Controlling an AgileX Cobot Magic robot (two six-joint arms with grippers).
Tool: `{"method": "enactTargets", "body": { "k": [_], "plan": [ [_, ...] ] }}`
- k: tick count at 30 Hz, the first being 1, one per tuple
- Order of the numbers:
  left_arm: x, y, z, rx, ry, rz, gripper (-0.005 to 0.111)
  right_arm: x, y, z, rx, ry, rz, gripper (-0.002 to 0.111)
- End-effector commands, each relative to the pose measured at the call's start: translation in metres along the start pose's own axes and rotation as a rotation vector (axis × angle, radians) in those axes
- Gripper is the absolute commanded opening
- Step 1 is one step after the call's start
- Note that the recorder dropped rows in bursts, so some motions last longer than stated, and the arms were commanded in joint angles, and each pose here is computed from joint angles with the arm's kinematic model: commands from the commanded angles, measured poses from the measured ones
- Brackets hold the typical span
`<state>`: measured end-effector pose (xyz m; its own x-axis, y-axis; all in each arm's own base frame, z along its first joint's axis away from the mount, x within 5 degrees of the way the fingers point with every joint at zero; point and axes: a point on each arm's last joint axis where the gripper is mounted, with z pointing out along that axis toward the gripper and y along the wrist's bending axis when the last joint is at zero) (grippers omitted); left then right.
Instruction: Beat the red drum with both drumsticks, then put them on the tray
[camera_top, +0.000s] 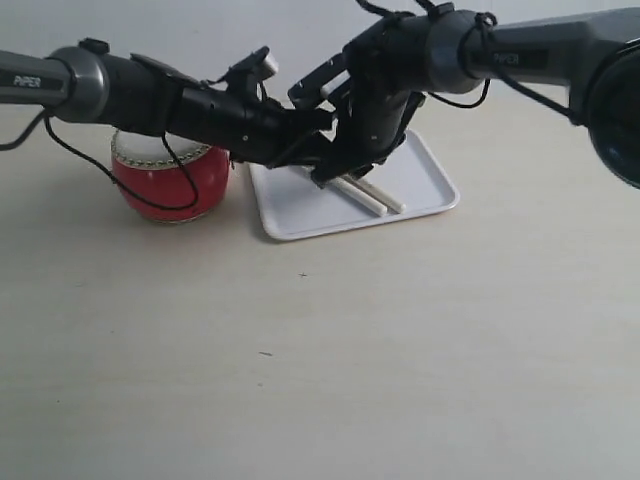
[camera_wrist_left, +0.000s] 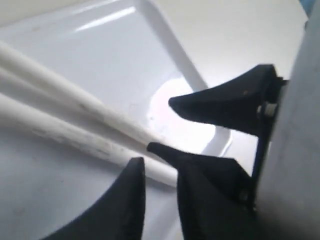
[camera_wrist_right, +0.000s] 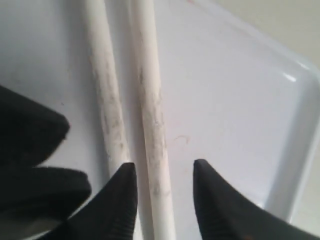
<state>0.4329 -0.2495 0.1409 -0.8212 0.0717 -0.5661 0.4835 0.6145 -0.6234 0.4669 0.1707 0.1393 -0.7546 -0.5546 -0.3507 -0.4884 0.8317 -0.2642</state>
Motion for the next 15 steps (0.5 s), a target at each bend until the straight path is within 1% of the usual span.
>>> {"method": "enactTargets", "body": {
  "k": [1, 5, 7, 10, 13, 14, 15],
  "plan": [
    [-0.022, -0.071, -0.038, 0.220, 0.008, 0.078, 0.000, -0.023, 0.011, -0.055, -0.079, -0.133, 0.043, 0.024],
    [-0.035, -0.109, -0.074, 0.311, -0.003, 0.138, 0.000, -0.023, 0.002, -0.104, -0.087, -0.138, 0.045, 0.000],
    [-0.040, -0.129, -0.094, 0.345, -0.016, 0.167, 0.000, -0.020, -0.002, -0.127, -0.093, -0.132, 0.049, 0.000],
    [-0.045, -0.156, -0.123, 0.390, -0.037, 0.212, 0.000, -0.017, -0.004, -0.165, -0.143, -0.154, 0.046, 0.000],
    [-0.047, -0.181, -0.155, 0.395, -0.063, 0.218, 0.000, -0.014, -0.003, -0.206, -0.227, -0.221, 0.059, 0.000],
    [-0.047, -0.189, -0.166, 0.388, -0.074, 0.239, 0.000, -0.012, -0.002, -0.226, -0.283, -0.264, 0.072, 0.000],
    [-0.046, -0.203, -0.188, 0.355, -0.096, 0.275, 0.000, -0.010, 0.000, -0.255, -0.346, -0.338, 0.071, 0.000]
  ]
}}
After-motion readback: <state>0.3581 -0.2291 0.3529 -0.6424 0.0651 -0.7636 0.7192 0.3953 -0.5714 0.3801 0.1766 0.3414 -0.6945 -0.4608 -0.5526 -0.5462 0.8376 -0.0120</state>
